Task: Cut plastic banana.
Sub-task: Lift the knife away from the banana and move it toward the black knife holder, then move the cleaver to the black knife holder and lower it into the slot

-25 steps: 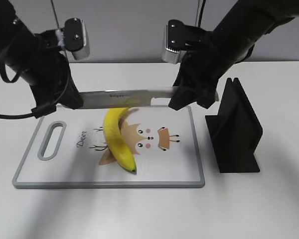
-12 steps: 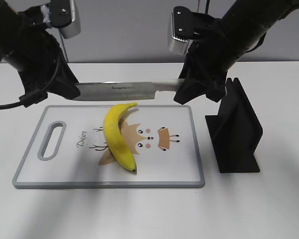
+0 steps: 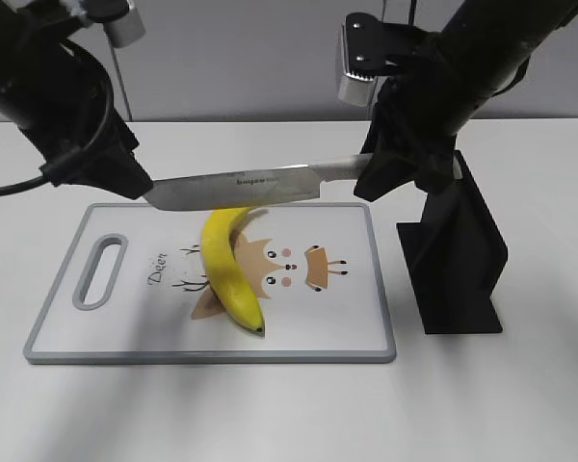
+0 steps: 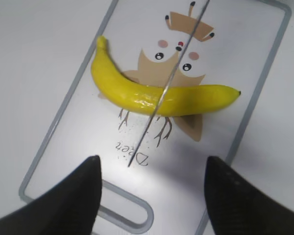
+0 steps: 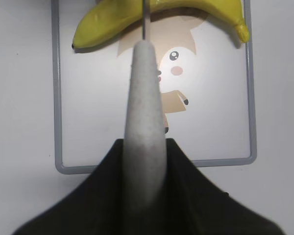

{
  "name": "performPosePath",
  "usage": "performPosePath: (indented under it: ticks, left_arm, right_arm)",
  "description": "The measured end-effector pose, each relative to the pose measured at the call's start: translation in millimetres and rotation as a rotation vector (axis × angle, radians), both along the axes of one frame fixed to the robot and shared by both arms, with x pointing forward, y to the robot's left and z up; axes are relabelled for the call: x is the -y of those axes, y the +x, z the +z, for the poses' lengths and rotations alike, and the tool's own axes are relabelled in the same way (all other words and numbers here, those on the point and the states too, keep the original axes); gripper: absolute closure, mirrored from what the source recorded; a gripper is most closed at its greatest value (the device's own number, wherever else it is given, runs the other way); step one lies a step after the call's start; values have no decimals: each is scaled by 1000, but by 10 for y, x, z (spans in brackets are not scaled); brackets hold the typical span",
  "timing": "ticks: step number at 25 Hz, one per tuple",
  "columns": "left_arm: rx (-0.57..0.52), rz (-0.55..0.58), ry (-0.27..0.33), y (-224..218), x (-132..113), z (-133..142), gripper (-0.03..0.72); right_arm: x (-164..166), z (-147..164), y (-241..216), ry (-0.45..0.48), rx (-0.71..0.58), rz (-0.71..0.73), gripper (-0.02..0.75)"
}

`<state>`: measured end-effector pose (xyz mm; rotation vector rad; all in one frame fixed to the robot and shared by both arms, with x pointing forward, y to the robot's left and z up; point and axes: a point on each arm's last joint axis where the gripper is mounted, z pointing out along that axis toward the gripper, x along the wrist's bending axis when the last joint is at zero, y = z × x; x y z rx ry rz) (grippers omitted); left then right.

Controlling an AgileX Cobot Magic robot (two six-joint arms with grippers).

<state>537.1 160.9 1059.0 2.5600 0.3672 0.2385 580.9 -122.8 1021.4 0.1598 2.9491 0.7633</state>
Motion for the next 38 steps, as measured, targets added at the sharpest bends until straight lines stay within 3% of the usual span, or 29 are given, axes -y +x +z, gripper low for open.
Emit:
performPosePath:
  ticks: [5, 9, 12, 20, 26, 33, 38]
  left_arm:
    - [30, 99, 17, -43, -80, 206, 49]
    - [59, 221, -28, -31, -172, 468, 51]
    - [69, 343, -63, -40, -290, 673, 55]
    - [80, 632, -21, -225, -850, 967, 76]
    - [114, 744, -54, -485, -1117, 1115, 96]
    - [161, 771, -113, -1023, -1141, 958, 99]
    - [169, 813, -150, -1477, -1168, 801, 101]
  right_arm:
    - [43, 233, -92, 8, 49, 10, 561]
    - [80, 288, -158, -17, 22, 12, 561]
    - [95, 280, -155, -27, -10, -56, 561]
    - [171, 343, -175, -47, -102, -337, 561]
    - [227, 626, -308, 32, -122, -517, 561]
    - [416, 794, -537, 162, -92, -859, 561]
    - [526, 785, -711, 297, -60, -1011, 561]
